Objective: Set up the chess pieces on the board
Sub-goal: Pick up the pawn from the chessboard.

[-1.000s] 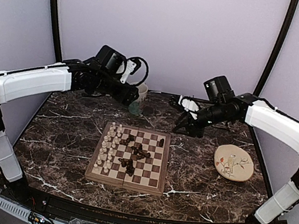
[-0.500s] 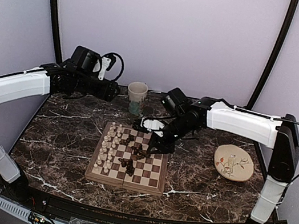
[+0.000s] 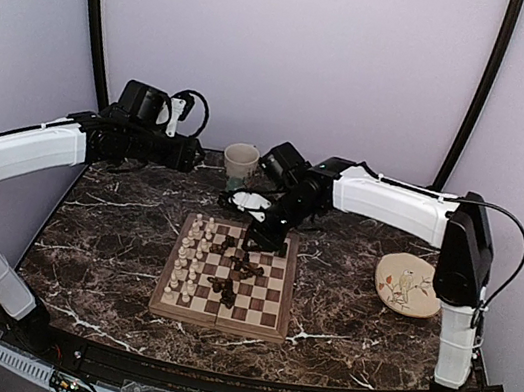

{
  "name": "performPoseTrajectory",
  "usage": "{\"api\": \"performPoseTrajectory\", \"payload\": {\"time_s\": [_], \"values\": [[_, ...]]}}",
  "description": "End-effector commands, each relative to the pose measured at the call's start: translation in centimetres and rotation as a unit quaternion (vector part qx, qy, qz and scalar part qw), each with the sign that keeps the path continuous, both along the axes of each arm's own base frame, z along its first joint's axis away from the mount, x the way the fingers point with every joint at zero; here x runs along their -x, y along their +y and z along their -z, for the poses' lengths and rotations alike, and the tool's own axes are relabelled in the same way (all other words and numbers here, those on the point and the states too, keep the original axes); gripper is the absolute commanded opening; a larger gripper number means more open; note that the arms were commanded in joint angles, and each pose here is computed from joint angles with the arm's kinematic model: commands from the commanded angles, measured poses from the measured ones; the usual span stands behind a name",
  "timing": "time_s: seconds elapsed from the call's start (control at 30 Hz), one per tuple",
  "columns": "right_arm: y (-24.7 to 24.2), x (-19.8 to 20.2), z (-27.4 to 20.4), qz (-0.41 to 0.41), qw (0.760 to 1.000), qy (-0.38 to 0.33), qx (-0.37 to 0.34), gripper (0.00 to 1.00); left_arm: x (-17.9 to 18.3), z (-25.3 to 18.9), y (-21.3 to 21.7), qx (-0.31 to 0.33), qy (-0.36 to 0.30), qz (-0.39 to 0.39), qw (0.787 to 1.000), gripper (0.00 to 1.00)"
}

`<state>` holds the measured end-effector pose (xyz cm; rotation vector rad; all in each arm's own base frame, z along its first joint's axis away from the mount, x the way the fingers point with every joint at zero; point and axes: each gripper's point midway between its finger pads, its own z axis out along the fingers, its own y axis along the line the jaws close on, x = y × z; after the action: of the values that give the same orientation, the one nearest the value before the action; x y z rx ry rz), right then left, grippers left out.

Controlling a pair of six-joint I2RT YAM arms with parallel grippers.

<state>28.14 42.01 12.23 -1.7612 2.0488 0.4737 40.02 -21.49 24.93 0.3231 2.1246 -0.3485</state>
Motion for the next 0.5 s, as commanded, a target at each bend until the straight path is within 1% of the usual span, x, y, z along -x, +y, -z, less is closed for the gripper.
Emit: {"api": "performPoseTrajectory", "payload": {"time_s": [0.0, 0.1, 0.17, 0.47], "values": [[2.4, -2.3, 0.4, 0.026, 1.000, -0.011, -0.003, 0.34, -0.1, -0.5, 0.5, 0.014, -0.004, -0.017, 1.000, 0.73], [3.4, -3.4, 1.8, 0.038, 0.999, -0.009, 0.003, 0.34, -0.4, -0.7, 1.7, 0.017, -0.005, -0.052, 0.998, 0.73], [3.8, -4.0, 2.1, 0.042, 0.999, -0.013, 0.004, 0.34, -0.5, -0.8, 2.2, 0.017, -0.008, -0.063, 0.998, 0.73], [4.9, -4.5, 3.6, 0.048, 0.999, 0.000, 0.000, 0.34, -0.4, -1.3, 2.2, 0.020, -0.011, -0.059, 0.998, 0.72]]}}
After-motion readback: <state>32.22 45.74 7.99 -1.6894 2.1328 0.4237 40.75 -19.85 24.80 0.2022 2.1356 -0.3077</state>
